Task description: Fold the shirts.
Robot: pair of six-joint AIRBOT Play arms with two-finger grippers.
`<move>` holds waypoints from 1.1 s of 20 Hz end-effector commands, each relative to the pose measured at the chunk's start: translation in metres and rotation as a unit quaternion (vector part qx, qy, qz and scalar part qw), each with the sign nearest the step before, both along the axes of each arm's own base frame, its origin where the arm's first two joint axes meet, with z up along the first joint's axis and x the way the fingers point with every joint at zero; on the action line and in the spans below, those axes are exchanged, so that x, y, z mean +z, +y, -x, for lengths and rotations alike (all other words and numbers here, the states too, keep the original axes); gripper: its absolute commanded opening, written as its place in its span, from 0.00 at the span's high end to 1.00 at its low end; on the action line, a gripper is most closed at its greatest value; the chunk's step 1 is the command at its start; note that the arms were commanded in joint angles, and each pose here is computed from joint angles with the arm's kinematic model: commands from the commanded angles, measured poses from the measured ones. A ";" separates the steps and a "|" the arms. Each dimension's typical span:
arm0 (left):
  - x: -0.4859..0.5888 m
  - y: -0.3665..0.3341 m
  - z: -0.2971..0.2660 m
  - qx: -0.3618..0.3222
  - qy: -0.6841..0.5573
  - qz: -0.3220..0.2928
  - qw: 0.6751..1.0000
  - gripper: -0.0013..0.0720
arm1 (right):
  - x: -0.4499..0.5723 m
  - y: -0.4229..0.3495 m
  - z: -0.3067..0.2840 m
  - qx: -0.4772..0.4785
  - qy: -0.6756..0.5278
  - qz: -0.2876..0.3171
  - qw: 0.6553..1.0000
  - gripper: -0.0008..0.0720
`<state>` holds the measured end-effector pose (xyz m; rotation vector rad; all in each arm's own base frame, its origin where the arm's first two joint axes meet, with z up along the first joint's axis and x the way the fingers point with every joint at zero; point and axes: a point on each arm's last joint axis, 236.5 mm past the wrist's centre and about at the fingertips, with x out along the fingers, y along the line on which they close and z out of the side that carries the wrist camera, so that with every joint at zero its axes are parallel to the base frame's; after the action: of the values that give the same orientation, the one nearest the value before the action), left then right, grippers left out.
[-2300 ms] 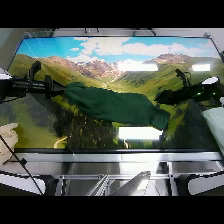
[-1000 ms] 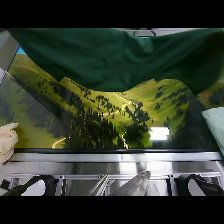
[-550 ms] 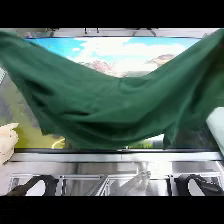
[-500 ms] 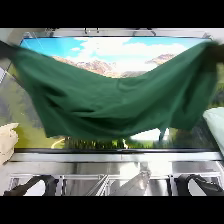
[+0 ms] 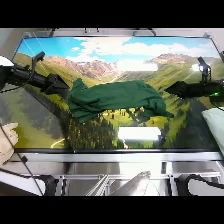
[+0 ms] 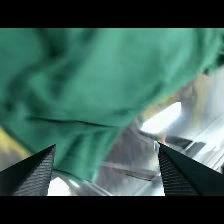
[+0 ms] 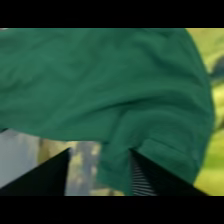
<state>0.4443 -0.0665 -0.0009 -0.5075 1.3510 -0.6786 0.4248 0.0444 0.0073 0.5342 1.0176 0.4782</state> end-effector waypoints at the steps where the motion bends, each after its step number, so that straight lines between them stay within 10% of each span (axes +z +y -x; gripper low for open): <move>1: -0.028 0.028 0.002 0.021 0.088 0.031 0.995 0.00 | -0.022 -0.046 -0.003 -0.032 0.018 0.034 0.999 0.19; 12: -0.068 -0.034 0.126 0.027 0.195 0.037 0.980 0.01 | -0.120 -0.018 0.017 0.003 0.143 -0.036 0.989 0.22; 14: -0.072 -0.041 0.133 0.024 0.197 0.032 0.980 0.01 | -0.124 0.000 0.005 0.001 0.139 -0.077 0.987 0.52; 17: -0.082 -0.051 0.132 0.026 0.188 0.018 0.982 0.01 | -0.115 0.014 -0.015 0.007 0.114 -0.090 0.989 0.59; 19: -0.091 -0.058 0.129 0.029 0.177 0.005 0.984 0.01 | -0.106 0.016 -0.024 0.015 0.099 -0.086 0.991 0.96; 22: -0.100 -0.063 0.117 0.040 0.150 -0.014 0.988 0.04 | -0.097 0.014 -0.030 0.019 0.087 -0.085 0.992 0.96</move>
<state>0.3166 -0.1256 -0.0897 -0.6929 1.6586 -0.5738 0.4462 0.0540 -0.0997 0.7152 1.1898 0.5359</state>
